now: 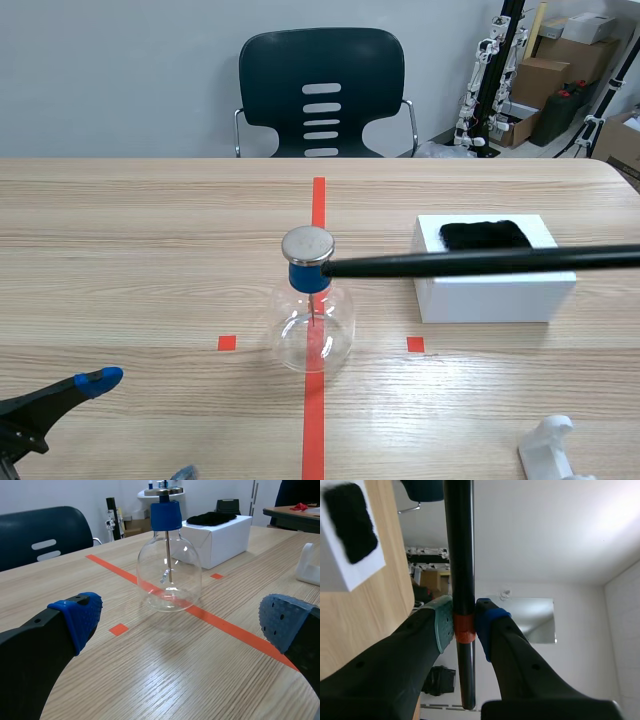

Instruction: Do the electroscope experiment. move the rod toward and away from the electroscope

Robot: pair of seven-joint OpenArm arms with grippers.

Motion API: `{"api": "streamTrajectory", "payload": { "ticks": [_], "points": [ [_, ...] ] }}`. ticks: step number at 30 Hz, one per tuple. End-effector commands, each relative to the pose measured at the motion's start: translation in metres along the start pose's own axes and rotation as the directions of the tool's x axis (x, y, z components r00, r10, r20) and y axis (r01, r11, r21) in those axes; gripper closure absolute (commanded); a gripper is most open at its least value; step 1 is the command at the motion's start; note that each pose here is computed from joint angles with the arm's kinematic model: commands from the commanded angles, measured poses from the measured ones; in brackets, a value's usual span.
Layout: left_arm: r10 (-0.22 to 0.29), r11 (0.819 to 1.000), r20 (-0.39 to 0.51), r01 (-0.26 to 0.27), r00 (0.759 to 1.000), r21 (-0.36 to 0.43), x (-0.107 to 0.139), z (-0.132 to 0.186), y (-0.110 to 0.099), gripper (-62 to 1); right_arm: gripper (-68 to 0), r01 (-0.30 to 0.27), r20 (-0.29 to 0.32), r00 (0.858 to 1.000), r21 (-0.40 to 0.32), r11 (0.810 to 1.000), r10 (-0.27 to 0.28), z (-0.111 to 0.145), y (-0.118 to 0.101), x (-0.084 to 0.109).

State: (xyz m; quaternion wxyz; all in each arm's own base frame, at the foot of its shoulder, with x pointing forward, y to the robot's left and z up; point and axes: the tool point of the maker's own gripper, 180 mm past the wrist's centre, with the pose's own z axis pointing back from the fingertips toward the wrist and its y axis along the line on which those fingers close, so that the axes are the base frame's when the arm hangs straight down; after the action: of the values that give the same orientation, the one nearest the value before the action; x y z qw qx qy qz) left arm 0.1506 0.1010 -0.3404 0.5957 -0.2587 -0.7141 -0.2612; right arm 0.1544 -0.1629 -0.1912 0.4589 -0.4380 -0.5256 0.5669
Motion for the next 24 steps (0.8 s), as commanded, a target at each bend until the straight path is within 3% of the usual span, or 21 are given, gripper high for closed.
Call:
{"api": "streamTrajectory", "payload": {
  "ticks": [1,24],
  "points": [
    [-0.007,1.000,0.023,0.007,1.000,0.001,0.0050,-0.0013,0.0038,-62.3,-1.1,-0.008,0.005,1.000,-0.035,0.999,0.008,-0.0001,-0.0105,0.0025],
    [-0.007,1.000,0.023,0.007,1.000,0.001,0.0050,-0.0013,0.0038,-62.3,-1.1,-0.003,-0.004,1.000,-0.038,0.999,0.003,0.0001,-0.0107,0.0019]
  ]
}}
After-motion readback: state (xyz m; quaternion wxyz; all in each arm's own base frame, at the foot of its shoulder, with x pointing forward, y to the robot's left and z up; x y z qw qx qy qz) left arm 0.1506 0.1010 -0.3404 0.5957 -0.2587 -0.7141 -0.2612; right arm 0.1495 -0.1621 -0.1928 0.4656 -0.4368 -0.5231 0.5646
